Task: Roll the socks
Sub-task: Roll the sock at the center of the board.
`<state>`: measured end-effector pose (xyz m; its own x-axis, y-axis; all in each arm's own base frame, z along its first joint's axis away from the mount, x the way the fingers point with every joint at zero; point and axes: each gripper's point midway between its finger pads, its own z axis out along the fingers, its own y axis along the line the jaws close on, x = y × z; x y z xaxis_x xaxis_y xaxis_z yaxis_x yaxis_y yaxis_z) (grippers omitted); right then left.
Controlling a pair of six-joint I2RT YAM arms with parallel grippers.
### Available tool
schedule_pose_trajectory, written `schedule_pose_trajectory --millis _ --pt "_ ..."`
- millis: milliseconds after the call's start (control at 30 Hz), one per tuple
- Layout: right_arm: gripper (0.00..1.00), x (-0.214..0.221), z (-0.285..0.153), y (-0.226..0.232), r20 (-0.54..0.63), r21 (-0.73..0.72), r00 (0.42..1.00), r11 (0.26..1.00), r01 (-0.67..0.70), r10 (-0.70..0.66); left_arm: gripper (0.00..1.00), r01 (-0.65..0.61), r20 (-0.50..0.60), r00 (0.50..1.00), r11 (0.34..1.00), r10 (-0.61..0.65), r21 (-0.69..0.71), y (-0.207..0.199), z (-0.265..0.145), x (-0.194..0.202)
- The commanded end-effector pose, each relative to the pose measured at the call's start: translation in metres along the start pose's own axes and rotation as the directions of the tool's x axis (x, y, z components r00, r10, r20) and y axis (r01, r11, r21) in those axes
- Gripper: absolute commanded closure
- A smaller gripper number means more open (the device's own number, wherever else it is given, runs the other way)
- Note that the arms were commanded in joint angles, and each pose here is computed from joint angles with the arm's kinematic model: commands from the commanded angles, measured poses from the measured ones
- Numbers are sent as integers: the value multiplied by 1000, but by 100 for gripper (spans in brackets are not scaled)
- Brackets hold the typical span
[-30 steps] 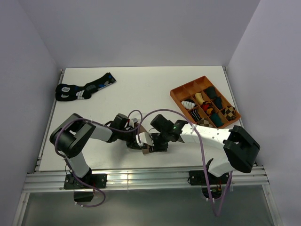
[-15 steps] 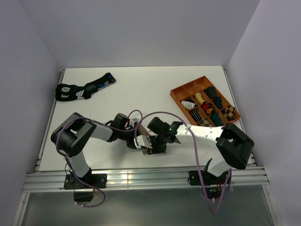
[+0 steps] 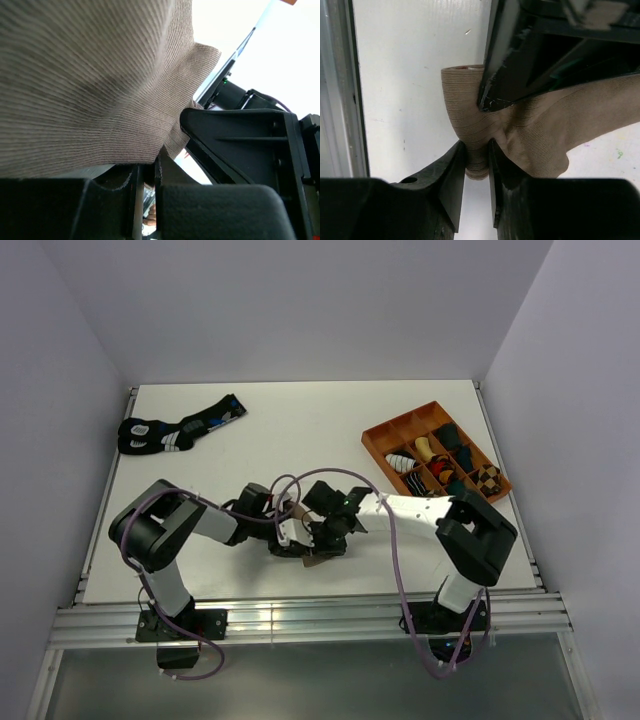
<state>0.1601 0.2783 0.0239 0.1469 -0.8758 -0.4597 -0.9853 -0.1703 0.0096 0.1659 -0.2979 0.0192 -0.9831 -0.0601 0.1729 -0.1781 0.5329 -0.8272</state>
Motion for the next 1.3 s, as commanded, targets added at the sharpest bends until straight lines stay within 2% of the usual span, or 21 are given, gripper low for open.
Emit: schedule_pose_trajectory --millis 0,167,300,433,767,967,1033,1200,1267 --pt "71 4 5 11 -22 -118 997 990 -80 78 87 10 74 997 1000 -10 3 8 2 -7" --pt "72 9 -9 10 -38 -241 979 949 -205 202 81 -1 176 984 999 -6 39 3 -5 -13" --pt "72 13 -7 11 -87 -355 950 881 -312 301 80 -43 266 963 999 33 32 2 -10 -23" --pt "73 7 -12 10 -129 -448 917 803 -393 377 74 -129 346 931 992 119 5 -1 -18 -28" --pt "72 20 -1 6 -259 -559 848 644 -522 463 69 -298 533 797 953 284 -62 -13 -40 -29" --pt "72 18 3 -2 -308 -571 810 584 -576 499 66 -443 598 672 885 435 -146 -35 -52 -23" --pt "72 17 3 -3 -312 -572 806 577 -582 503 64 -488 611 636 859 472 -155 -42 -54 -21" --pt "72 15 1 -5 -317 -579 804 568 -584 504 62 -580 591 582 794 559 -180 -41 -46 -15" --pt "72 13 3 -8 -309 -580 809 575 -578 500 62 -631 606 551 761 574 -147 -53 -43 -10"
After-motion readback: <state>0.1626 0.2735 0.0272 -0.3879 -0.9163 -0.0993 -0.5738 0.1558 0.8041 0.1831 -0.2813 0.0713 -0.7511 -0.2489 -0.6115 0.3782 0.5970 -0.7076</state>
